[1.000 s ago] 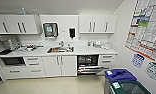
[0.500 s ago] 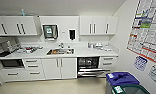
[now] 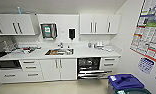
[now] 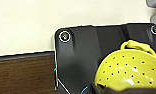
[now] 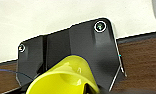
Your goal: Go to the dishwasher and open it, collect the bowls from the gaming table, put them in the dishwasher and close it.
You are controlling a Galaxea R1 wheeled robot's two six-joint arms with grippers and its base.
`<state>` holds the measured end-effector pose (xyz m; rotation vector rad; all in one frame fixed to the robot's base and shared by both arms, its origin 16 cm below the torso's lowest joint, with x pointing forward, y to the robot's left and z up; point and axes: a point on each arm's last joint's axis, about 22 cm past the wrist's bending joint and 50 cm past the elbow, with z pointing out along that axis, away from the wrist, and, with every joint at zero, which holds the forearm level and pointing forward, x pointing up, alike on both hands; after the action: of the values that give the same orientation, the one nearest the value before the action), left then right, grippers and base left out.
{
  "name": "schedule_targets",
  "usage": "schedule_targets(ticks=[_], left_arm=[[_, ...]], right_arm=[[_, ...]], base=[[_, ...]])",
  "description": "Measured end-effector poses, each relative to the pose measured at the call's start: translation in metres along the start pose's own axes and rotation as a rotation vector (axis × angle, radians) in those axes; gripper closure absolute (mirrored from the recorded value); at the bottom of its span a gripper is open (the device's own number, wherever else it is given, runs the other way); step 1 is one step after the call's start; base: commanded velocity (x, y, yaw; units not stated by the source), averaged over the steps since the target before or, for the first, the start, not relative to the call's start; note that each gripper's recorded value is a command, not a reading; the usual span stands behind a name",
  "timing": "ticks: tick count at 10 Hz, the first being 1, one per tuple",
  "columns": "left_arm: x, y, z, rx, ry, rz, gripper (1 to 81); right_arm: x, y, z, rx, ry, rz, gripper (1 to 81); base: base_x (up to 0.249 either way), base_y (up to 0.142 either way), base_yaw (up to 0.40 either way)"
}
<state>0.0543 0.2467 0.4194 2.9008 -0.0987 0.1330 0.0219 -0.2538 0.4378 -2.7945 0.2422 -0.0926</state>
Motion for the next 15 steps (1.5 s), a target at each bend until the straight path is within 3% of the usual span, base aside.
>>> schedule_targets(ticks=[2,3,5,15], left_arm=[[-0.027,0.005,0.0,-0.007,-0.041,-0.006,81.1],[-0.029,0.004,0.0,-0.006,-0.045,-0.007,81.1],[-0.021,0.003,0.0,-0.005,-0.033,-0.005,81.1],[-0.024,0.002,-0.001,-0.004,-0.035,-0.006,81.1]], right_arm=[[-0.024,0.008,-0.002,-0.012,-0.039,0.005,81.1],[-0.022,0.008,-0.001,-0.011,-0.036,0.005,81.1],[-0.016,0.003,0.0,-0.005,-0.024,0.002,81.1],[-0.016,0.005,-0.001,-0.007,-0.025,0.002,81.1]], base=[[0.138,0.0,0.0],[0.138,0.0,0.0],[0.138,0.0,0.0],[0.141,0.0,0.0]])
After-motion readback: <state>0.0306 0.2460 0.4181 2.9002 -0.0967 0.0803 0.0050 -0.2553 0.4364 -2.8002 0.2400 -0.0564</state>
